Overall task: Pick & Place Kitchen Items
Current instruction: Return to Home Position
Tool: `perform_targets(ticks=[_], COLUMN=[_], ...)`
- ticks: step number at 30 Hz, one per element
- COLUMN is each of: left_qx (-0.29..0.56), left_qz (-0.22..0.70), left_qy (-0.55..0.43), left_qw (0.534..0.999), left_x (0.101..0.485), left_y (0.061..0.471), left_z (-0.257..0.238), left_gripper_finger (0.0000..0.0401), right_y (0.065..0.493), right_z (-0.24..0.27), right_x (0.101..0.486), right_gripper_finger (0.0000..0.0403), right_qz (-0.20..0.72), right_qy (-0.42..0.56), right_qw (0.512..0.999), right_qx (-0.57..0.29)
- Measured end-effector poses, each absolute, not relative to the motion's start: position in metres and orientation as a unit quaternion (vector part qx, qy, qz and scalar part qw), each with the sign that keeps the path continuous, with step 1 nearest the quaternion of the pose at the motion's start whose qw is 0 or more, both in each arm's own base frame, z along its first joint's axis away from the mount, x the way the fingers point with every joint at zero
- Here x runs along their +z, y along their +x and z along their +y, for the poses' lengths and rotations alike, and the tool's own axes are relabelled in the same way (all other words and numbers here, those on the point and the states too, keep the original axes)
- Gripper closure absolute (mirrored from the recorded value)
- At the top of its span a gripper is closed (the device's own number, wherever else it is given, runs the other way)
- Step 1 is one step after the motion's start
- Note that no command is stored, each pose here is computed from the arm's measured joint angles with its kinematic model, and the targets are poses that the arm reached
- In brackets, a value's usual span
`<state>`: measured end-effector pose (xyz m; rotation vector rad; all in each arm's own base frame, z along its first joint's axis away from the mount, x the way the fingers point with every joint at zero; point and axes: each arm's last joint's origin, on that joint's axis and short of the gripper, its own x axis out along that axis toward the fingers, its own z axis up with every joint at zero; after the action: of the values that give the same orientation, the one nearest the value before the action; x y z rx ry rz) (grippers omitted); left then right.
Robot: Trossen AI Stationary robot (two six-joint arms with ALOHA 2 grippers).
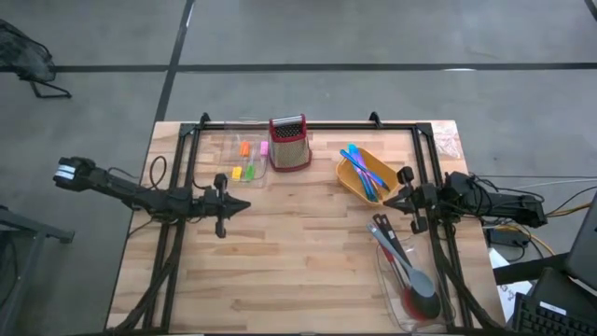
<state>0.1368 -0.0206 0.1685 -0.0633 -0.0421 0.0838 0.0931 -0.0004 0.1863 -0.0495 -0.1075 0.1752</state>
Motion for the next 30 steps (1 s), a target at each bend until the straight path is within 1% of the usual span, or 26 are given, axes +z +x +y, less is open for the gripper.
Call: perform_targets(ticks=[3, 10, 15, 18, 23, 30], left_qx=[0.034, 0.031, 0.033, 0.032, 0.033, 0.033], left_qz=[-0.018, -0.043, -0.028, -0.026, -0.026, -0.026], left_qy=[-0.021, -0.008, 0.010, -0.007, -0.008, -0.007], left_qw=[0.999, 0.999, 0.999, 0.999, 0.999, 0.999], left_x=[0.1686, 0.1746, 0.1718, 0.1712, 0.1712, 0.1711], left_y=[0.1346, 0.1308, 0.1312, 0.1312, 0.1312, 0.1312], left_z=[-0.0222, -0.0227, -0.0227, -0.0227, -0.0227, -0.0227], left_gripper_finger=[0.0389, 0.0392, 0.0388, 0.0380, 0.0372, 0.0376], right_y=[0.0919, 0.0913, 0.0917, 0.0918, 0.0921, 0.0930], right_z=[0.0005, 0.0006, 0.0005, 0.0004, 0.0004, 0.0003], right_x=[0.1888, 0.1892, 0.1880, 0.1877, 0.1873, 0.1865], right_gripper_finger=[0.0394, 0.0394, 0.0394, 0.0394, 0.0394, 0.0394], right_qz=[-0.052, -0.041, -0.041, -0.040, -0.038, -0.033], right_qy=[-0.049, -0.056, -0.082, -0.084, -0.084, -0.083], right_qw=[0.992, 0.992, 0.991, 0.991, 0.991, 0.991], right_qx=[0.101, 0.102, 0.099, 0.099, 0.099, 0.099])
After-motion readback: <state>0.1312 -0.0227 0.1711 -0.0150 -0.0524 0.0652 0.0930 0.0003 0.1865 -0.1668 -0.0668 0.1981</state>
